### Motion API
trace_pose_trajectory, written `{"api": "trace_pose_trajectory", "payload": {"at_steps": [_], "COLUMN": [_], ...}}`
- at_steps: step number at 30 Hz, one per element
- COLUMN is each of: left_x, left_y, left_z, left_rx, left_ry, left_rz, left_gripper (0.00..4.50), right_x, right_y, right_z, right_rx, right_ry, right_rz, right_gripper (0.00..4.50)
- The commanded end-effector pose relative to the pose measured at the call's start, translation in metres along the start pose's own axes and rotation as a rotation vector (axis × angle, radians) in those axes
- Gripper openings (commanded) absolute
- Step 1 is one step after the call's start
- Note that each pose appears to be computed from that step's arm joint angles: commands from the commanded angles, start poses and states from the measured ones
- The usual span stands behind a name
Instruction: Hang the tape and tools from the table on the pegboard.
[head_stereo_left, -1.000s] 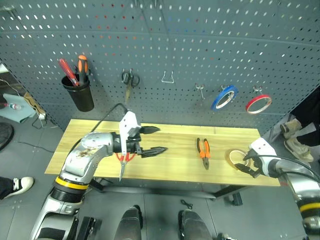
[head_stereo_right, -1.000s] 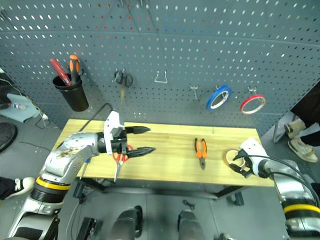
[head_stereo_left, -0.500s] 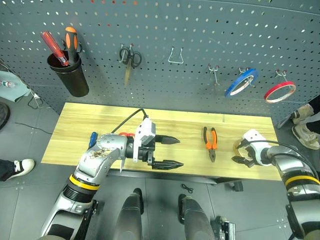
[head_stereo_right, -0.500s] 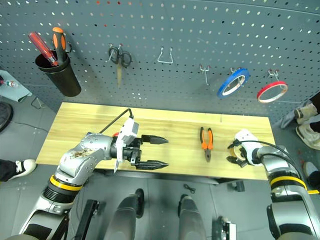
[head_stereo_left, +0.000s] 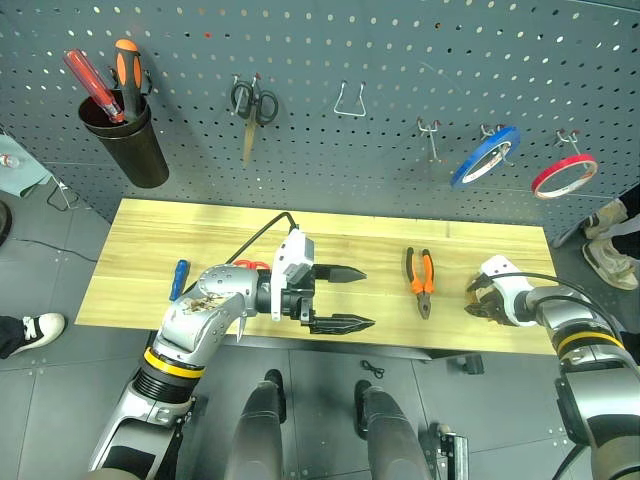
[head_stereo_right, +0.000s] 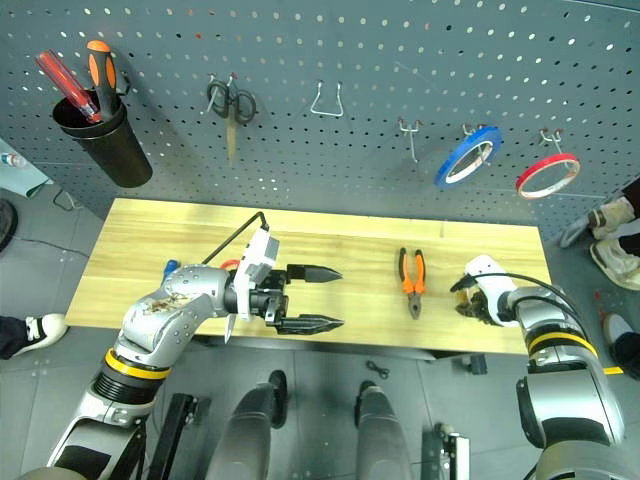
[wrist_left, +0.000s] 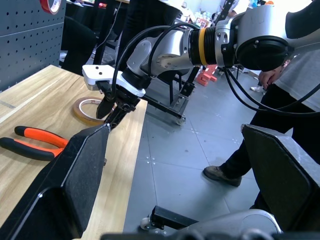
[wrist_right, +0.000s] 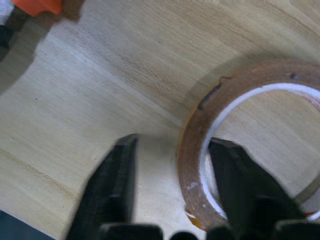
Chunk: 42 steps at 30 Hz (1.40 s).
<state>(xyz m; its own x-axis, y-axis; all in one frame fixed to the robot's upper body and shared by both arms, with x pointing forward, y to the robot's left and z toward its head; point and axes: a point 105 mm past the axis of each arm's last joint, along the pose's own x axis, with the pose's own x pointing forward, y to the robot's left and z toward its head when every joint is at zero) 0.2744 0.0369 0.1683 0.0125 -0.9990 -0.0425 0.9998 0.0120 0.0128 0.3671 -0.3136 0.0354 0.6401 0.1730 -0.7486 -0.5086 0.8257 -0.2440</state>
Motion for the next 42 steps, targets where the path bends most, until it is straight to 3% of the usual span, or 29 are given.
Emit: {"api": "trace_pose_trajectory", "payload": {"at_steps": [1, 2, 7, 9, 13, 15, 20, 24, 29, 38, 39, 42], "left_x": [0.001, 0.001, 0.004, 0.004, -0.009, -0.025, -0.051, -0.06, -0.063, -0.063, -0.063, -0.062], "left_y": [-0.006, -0.006, -0.005, -0.005, 0.003, 0.011, 0.017, 0.021, 0.024, 0.021, 0.021, 0.019], "left_z": [0.015, 0.015, 0.017, 0.019, 0.034, 0.047, 0.078, 0.099, 0.109, 0.115, 0.115, 0.111], "left_rx": [0.046, 0.045, 0.046, 0.036, -0.064, -0.129, -0.215, -0.249, -0.243, -0.226, -0.227, -0.226], "left_ry": [-0.034, -0.035, -0.062, -0.079, -0.156, -0.219, -0.376, -0.482, -0.506, -0.497, -0.497, -0.477], "left_rz": [-0.022, -0.021, -0.015, -0.01, 0.049, 0.113, 0.217, 0.251, 0.259, 0.247, 0.247, 0.247], "left_gripper": [4.5, 4.5, 4.5, 4.5, 4.5, 4.5, 4.5, 4.5, 4.5, 4.5, 4.5, 4.5], "right_x": [0.002, 0.002, -0.002, -0.009, -0.047, -0.08, -0.137, -0.151, -0.138, -0.112, -0.111, -0.108], "right_y": [0.004, 0.004, 0.0, -0.002, 0.018, 0.045, 0.098, 0.11, 0.097, 0.082, 0.082, 0.083], "right_z": [-0.021, -0.021, -0.016, -0.005, 0.049, 0.088, 0.146, 0.18, 0.202, 0.211, 0.211, 0.208], "right_rx": [0.002, 0.0, -0.034, -0.132, -0.288, -0.365, -0.619, -0.725, -0.677, -0.604, -0.597, -0.591], "right_ry": [0.055, 0.052, 0.005, -0.049, -0.304, -0.49, -0.784, -0.919, -0.951, -0.916, -0.918, -0.909], "right_rz": [0.01, 0.008, -0.017, -0.064, -0.187, -0.28, -0.477, -0.58, -0.596, -0.504, -0.493, -0.478], "right_gripper": [0.53, 0.26, 0.25, 0.25, 0.25, 0.25, 0.25, 0.25, 0.25, 0.25, 1.26, 2.17]}}
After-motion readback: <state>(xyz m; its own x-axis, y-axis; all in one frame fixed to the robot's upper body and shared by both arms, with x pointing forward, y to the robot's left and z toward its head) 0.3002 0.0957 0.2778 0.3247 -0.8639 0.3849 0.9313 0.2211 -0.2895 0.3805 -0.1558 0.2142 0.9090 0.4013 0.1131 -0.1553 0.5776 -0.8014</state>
